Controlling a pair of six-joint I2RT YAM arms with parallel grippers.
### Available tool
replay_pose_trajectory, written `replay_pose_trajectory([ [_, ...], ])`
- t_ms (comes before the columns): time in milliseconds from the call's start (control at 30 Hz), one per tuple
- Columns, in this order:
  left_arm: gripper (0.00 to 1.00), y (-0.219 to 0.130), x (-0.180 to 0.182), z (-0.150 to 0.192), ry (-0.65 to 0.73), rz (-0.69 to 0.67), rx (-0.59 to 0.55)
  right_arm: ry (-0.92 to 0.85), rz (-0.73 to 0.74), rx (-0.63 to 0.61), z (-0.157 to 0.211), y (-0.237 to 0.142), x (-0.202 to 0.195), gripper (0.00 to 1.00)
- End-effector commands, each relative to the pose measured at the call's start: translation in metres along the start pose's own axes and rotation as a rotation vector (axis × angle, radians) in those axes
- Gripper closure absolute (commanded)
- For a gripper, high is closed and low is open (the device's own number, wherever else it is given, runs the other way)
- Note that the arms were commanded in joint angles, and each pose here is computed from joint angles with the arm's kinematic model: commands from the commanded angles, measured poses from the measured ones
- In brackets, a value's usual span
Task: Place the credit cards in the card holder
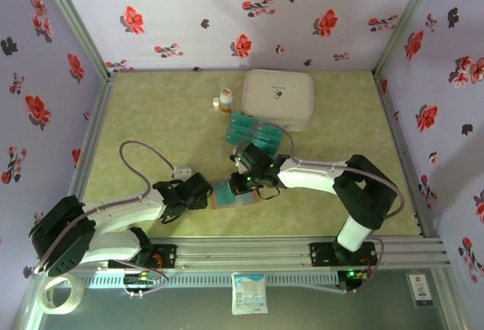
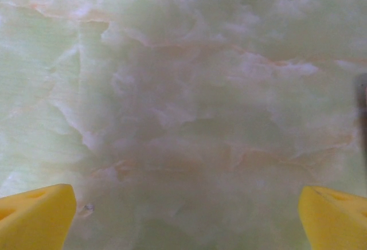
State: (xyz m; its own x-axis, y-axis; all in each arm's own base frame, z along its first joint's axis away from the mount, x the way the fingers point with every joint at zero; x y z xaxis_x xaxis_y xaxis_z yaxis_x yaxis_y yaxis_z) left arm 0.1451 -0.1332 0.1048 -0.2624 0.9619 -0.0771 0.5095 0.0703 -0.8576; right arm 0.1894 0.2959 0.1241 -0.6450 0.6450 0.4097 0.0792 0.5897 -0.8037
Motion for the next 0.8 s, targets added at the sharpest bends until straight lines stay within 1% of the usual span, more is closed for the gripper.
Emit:
replay_pose_trajectory([
  [0,0.00,0.000,-0.009,-0.005,0.012,0.016,-0.001,-0.018,0.029,0.023,0.003,0.006,-0.003,1.00],
  [167,0.00,0.005,-0.012,-0.003,0.026,0.019,0.011,-0.014,0.051,0.045,0.011,0.011,-0.008,1.00],
  [400,0.00,0.010,-0.020,-0.002,0.044,0.017,0.027,-0.005,0.041,0.061,0.014,0.016,-0.010,1.00],
  [767,0.00,0.019,-0.023,0.003,0.060,0.007,0.049,-0.024,0.024,0.091,0.014,0.024,-0.001,1.00],
])
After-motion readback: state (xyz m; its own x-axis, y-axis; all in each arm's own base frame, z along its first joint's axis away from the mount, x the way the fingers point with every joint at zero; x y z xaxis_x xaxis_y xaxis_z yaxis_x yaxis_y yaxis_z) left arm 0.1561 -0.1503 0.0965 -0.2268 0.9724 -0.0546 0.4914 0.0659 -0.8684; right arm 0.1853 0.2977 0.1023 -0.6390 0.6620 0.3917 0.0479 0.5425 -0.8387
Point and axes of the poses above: each hand's point on the last joint's axis, 136 mm out from that joint toward the fingers, its own y axis out along the fingers, its own x axis along the line the jaws close on, z = x × y, the point moved 9 cm from there along -y, back along the fingers, and after that the axes turned 15 degrees about -y, right-handed, at the moved point
